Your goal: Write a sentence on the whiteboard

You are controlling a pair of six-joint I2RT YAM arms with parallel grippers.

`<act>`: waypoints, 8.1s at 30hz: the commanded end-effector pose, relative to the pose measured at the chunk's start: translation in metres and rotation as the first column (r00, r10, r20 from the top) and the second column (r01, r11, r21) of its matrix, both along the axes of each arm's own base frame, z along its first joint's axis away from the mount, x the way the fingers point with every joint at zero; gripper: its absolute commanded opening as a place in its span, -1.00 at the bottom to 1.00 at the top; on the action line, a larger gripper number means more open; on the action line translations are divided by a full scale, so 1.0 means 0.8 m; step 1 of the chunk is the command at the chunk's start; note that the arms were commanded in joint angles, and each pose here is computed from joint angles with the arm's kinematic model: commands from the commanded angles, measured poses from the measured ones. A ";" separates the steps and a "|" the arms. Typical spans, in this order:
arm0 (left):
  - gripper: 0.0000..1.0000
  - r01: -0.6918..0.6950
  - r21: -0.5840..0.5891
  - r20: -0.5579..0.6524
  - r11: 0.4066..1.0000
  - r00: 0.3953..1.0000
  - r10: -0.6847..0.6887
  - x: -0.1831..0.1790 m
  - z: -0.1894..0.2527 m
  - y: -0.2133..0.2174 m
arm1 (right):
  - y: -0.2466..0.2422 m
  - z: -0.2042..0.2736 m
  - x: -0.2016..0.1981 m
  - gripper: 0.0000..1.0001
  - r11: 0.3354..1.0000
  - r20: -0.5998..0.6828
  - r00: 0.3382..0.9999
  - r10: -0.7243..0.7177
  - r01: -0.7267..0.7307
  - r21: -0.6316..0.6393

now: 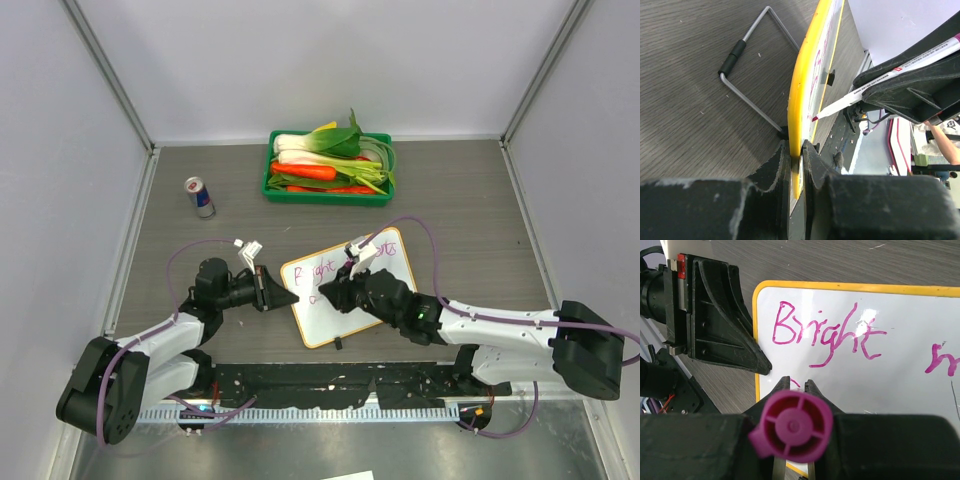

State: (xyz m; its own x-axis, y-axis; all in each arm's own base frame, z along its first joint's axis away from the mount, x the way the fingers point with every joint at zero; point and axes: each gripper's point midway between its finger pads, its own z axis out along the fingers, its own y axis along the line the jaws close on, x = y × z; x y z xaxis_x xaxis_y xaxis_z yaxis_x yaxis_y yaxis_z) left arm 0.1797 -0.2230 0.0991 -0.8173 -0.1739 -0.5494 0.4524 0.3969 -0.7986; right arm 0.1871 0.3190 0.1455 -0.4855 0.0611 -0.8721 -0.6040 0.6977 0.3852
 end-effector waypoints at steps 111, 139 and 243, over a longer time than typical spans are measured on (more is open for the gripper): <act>-1.00 -0.001 0.013 0.042 1.000 0.999 0.001 0.006 0.002 0.000 | -0.011 0.043 0.032 -0.97 0.989 0.080 0.987 -0.139 0.135 0.060; -1.00 -0.003 0.013 0.044 1.000 0.999 0.002 0.006 0.002 0.001 | -0.030 -0.013 0.003 -0.97 0.996 -0.023 0.996 -0.087 0.087 0.001; -1.00 -0.006 0.014 0.044 1.000 0.999 0.005 0.006 0.002 0.001 | -0.033 0.030 0.017 -0.97 0.986 0.014 0.988 -0.156 0.155 0.064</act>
